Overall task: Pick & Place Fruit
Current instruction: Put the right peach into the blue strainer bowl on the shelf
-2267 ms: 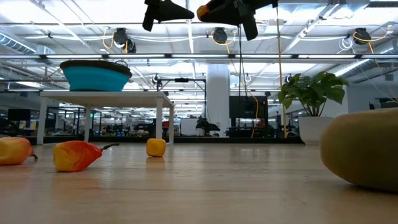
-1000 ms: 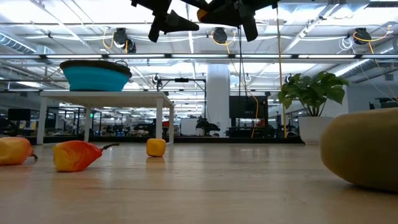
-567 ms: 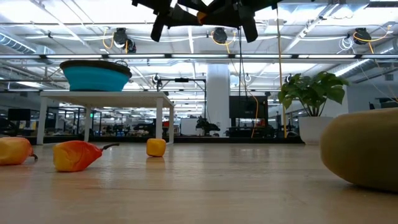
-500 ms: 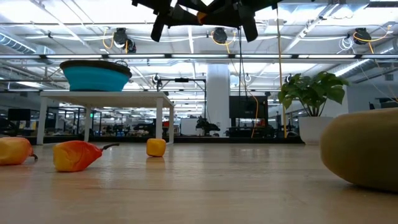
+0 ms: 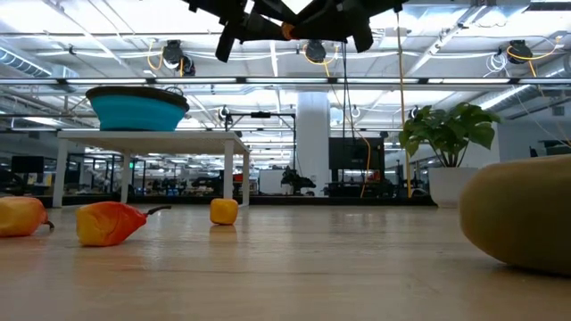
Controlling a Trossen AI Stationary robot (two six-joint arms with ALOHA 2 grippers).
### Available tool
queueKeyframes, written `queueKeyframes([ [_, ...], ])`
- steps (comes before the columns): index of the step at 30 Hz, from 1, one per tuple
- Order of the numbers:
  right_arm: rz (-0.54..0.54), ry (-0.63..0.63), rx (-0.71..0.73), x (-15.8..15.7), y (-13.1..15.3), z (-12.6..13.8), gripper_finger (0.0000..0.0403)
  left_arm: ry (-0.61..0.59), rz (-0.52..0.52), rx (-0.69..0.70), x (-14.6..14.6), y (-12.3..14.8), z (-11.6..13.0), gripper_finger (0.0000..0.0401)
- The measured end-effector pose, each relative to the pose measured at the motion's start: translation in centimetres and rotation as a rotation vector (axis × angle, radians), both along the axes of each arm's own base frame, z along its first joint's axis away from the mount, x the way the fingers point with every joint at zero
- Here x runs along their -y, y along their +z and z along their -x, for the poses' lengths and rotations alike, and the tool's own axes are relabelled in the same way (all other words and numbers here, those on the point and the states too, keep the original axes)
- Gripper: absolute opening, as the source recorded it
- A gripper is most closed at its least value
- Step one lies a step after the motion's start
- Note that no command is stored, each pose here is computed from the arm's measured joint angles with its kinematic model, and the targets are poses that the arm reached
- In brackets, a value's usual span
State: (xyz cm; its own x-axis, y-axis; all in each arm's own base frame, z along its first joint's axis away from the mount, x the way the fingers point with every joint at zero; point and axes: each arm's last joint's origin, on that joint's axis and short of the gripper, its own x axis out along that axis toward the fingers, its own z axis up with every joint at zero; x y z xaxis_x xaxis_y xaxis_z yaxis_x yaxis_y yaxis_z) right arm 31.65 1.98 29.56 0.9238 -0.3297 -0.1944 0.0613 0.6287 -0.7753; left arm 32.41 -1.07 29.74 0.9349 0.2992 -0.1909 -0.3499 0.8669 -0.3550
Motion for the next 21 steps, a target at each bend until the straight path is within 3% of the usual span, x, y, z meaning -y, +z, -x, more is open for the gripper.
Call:
queueKeyframes([
  [5,-0.043,-0.182,0.025,0.4,-0.1,0.2,0.0185,-0.002,-0.018,-0.022,0.0,-0.1,0.1,0.0089],
  [10,0.001,-0.341,-0.01,0.9,-0.5,0.6,0.0186,0.006,-0.047,-0.034,0.0,-0.1,0.1,0.0088],
  [15,-0.005,-0.399,-0.09,1.0,-1.4,1.0,0.0181,0.035,-0.103,-0.041,-0.2,0.2,0.3,0.0088],
  [21,-0.116,-0.456,-0.158,1.1,-2.8,1.8,0.0177,0.107,-0.236,-0.058,-0.4,1.3,1.1,0.0088],
])
